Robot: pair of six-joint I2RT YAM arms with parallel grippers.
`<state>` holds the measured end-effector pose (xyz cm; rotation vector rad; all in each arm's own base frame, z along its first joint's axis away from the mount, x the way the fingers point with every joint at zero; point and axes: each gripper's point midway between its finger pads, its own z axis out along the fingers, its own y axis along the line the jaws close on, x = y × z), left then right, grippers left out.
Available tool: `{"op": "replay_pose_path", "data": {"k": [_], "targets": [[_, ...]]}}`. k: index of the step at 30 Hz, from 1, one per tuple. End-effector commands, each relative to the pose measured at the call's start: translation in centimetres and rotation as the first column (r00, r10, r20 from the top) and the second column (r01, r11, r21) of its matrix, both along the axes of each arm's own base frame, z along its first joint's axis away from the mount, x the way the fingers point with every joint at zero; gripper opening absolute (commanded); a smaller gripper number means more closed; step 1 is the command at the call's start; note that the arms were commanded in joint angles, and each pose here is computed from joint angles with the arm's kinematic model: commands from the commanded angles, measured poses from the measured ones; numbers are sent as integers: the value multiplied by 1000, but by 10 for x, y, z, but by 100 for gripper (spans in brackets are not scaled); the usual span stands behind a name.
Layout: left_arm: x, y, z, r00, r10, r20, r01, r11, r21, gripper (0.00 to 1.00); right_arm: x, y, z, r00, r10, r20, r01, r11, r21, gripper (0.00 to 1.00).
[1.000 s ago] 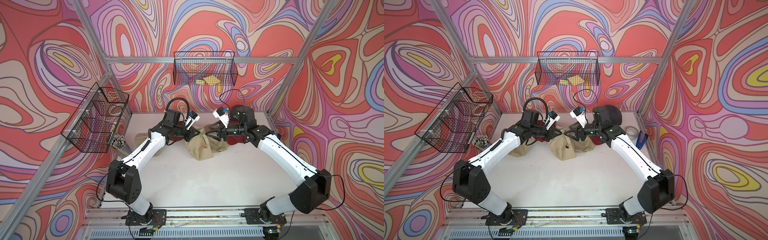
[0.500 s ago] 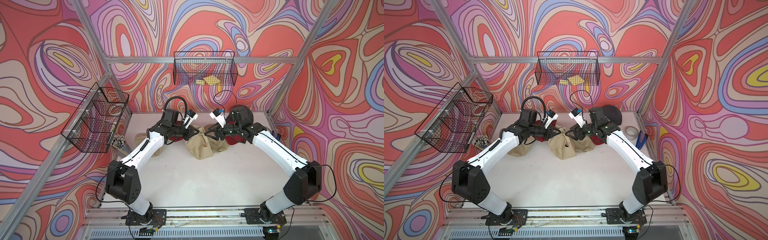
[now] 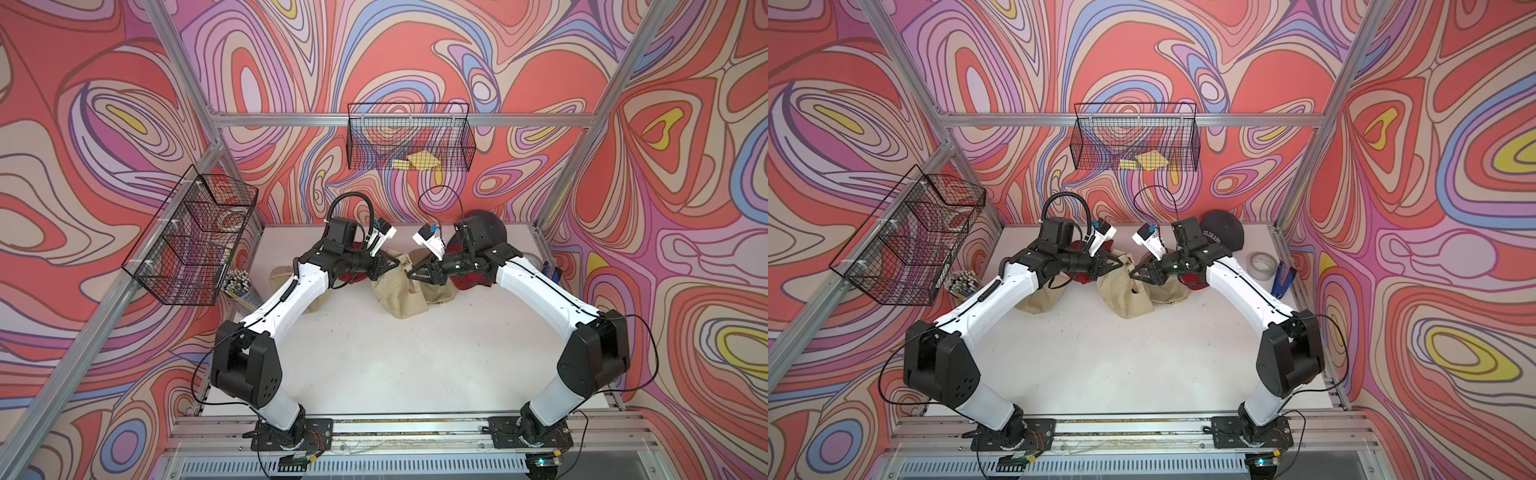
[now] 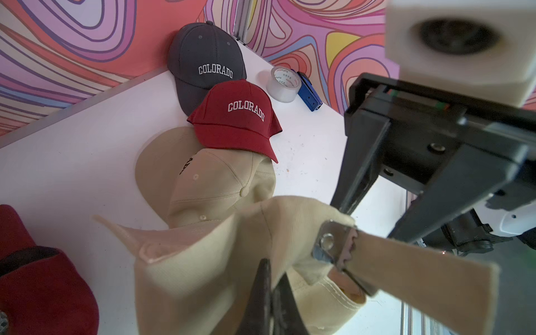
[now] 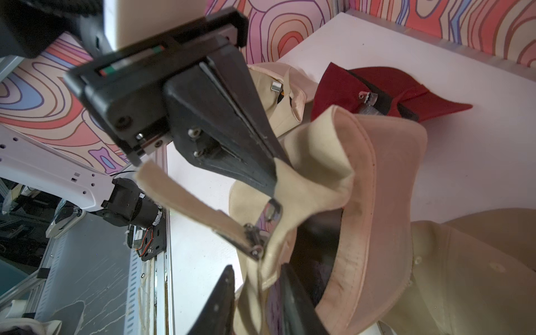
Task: Open the adjustable buckle of the baseball cap
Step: Pull the adjustable strap on the baseball cap.
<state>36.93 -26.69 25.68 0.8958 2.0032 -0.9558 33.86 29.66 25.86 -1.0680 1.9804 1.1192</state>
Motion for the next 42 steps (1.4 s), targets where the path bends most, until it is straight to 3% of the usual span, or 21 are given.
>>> {"op": "replay_pose_path", "data": {"k": [1,5,9,11,14,18,25,33,40,42], "targets": [[-3,-1,13,1000,-15,25,16,999,-34,0,-4,3,14,999,29,40,-31,998,46,22],[-4,-2,14,999,-18,28,19,999,-37,2,-5,3,16,998,34,48,-36,998,49,6],[-5,3,20,998,-14,62,15,1000,-21,40,-6,2,20,997,27,74,-31,998,54,0],[-7,6,23,996,-20,85,21,1000,-18,49,-6,1,22,995,24,95,-30,997,65,0],[-10,9,26,989,-35,143,37,999,-8,54,-7,1,26,994,19,112,-28,997,78,0],[-17,11,29,967,-70,247,71,997,5,57,-8,2,28,994,24,107,-33,996,85,0],[-15,21,39,906,-30,421,22,999,24,60,-9,4,26,996,32,78,-39,995,92,0],[-16,33,55,759,8,651,-43,998,38,60,-9,7,24,997,54,52,-60,993,106,0],[-42,27,64,603,-49,796,16,999,50,60,-8,9,23,997,62,40,-66,992,111,0],[-46,25,64,582,-68,810,26,998,65,60,-9,9,24,997,65,39,-69,991,116,0]]}}
